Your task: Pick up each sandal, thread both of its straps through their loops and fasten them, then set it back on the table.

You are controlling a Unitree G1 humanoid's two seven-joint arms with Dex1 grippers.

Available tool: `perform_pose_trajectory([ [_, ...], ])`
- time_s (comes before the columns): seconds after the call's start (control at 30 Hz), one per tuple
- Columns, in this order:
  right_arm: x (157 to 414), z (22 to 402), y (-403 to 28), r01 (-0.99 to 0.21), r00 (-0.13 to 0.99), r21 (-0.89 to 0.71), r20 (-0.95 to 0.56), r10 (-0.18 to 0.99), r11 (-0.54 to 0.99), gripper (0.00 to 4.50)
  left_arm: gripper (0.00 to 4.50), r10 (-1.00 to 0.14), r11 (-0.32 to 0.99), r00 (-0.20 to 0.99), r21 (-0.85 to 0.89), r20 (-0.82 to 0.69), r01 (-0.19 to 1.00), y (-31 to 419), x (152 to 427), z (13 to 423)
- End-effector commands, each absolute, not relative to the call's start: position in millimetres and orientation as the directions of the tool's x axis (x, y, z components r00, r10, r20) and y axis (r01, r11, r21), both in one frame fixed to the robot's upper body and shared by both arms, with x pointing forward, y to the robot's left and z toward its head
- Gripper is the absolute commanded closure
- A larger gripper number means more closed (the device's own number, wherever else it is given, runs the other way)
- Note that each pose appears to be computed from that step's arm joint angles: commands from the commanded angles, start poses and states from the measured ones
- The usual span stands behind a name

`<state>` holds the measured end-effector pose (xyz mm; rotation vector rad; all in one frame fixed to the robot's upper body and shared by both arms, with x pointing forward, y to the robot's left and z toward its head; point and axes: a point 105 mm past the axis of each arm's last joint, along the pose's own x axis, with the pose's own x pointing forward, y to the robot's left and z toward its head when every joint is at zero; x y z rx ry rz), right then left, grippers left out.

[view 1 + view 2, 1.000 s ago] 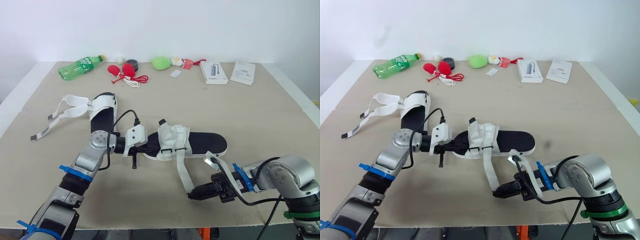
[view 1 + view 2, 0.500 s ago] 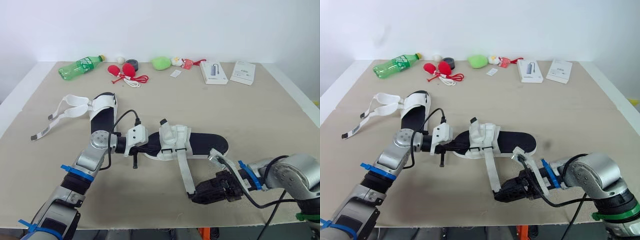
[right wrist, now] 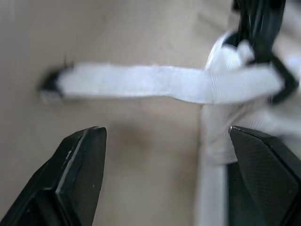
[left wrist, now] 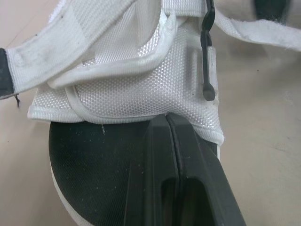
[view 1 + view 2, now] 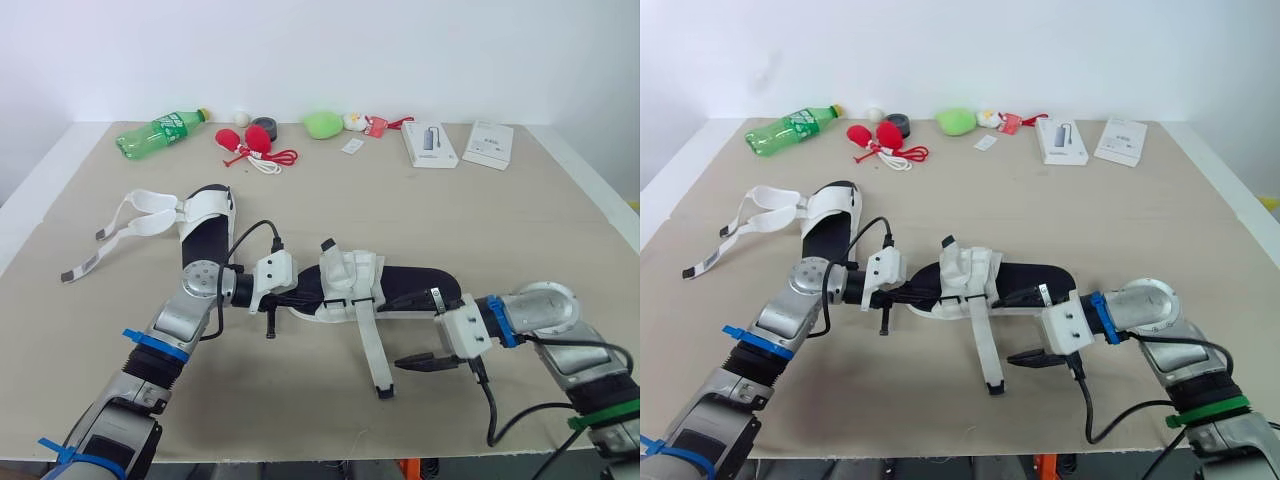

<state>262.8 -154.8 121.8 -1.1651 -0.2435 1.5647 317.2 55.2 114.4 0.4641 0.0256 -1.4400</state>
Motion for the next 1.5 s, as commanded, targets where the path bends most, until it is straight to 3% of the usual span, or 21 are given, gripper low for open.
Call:
perform_pose_trajectory([
  [0.03,255,131,-150,-0.363,0.069,-0.820,-0.497,0.865,-0.442,0.03,4.50,-0.942,0.043,0.132,0.279,-0.310,0.959,53,313,110],
  [0.1,249,131,-145,-0.248,0.039,-0.858,-0.473,0.880,-0.450,0.03,4.50,-0.941,0.045,0.134,0.277,-0.310,0.960,53,313,110],
  [0.27,247,118,-152,-0.319,0.017,-0.827,-0.494,0.869,-0.464,0.03,4.50,-0.941,0.049,0.136,0.274,-0.311,0.961,54,312,110],
  [0.5,240,126,-128,-0.194,-0.046,-0.876,-0.442,0.896,-0.442,0.03,4.50,-0.939,0.057,0.144,0.273,-0.312,0.960,55,313,109],
  [0.7,239,121,-124,-0.160,-0.053,-0.875,-0.455,0.889,-0.457,0.03,4.50,-0.940,0.060,0.146,0.270,-0.309,0.961,55,312,109],
  [0.8,240,119,-125,-0.175,-0.050,-0.868,-0.463,0.885,-0.464,0.81,4.50,-0.940,0.063,0.147,0.267,-0.309,0.962,55,311,108],
  [0.93,240,116,-124,-0.198,-0.056,-0.861,-0.468,0.882,-0.469,3.01,4.50,-0.939,0.064,0.148,0.266,-0.310,0.962,55,311,108],
  [1.03,238,115,-123,-0.238,-0.063,-0.855,-0.460,0.886,-0.461,4.41,4.50,-0.939,0.065,0.149,0.265,-0.312,0.962,56,311,108],
  [1.1,238,116,-122,-0.291,-0.063,-0.850,-0.441,0.895,-0.439,4.41,4.50,-0.938,0.064,0.149,0.265,-0.313,0.962,56,311,108],
  [1.2,243,132,-114,-0.489,-0.035,-0.820,-0.321,0.946,-0.297,4.41,4.50,-0.938,0.062,0.147,0.263,-0.316,0.963,56,311,107],
  [1.37,256,162,-102,-0.773,0.029,-0.628,-0.179,0.983,-0.091,4.41,4.50,-0.937,0.057,0.142,0.262,-0.318,0.963,55,311,107],
  [1.5,271,180,-99,-0.873,0.110,-0.486,-0.107,0.988,0.044,4.41,4.50,-0.938,0.050,0.136,0.263,-0.319,0.963,54,312,106],
])
